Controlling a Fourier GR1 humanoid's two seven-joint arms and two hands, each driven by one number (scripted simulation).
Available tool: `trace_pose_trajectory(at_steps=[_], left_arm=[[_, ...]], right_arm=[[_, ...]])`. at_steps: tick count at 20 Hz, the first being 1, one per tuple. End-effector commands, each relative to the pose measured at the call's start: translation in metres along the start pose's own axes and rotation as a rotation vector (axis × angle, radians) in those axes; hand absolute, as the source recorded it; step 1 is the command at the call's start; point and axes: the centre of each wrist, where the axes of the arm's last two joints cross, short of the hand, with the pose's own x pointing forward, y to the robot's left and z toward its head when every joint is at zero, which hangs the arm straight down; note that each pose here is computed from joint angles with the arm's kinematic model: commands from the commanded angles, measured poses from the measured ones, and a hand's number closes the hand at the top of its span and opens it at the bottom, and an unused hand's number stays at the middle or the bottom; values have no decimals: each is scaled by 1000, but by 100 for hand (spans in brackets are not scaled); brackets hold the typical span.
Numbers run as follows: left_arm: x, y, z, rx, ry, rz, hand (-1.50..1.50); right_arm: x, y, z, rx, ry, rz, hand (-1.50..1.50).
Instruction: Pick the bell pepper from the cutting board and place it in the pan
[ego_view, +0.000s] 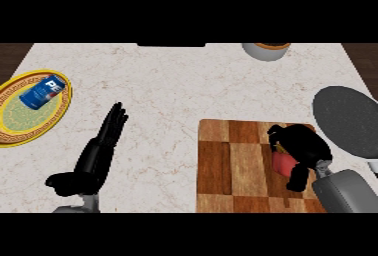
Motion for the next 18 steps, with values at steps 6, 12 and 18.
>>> trace_pose_trajectory(at_steps=[6,12,18], left_arm=[[-7,-14,-8,7,-4,2,0],[-1,-9,-2,21,4,2,0],[-3,-10,-7,21,8,5,0]], right_arm=[[-11,-19,16,-274,5,44,150],[46,-14,7,-409,330,-341,150],[83,-60,27,-747,468,-398,150]])
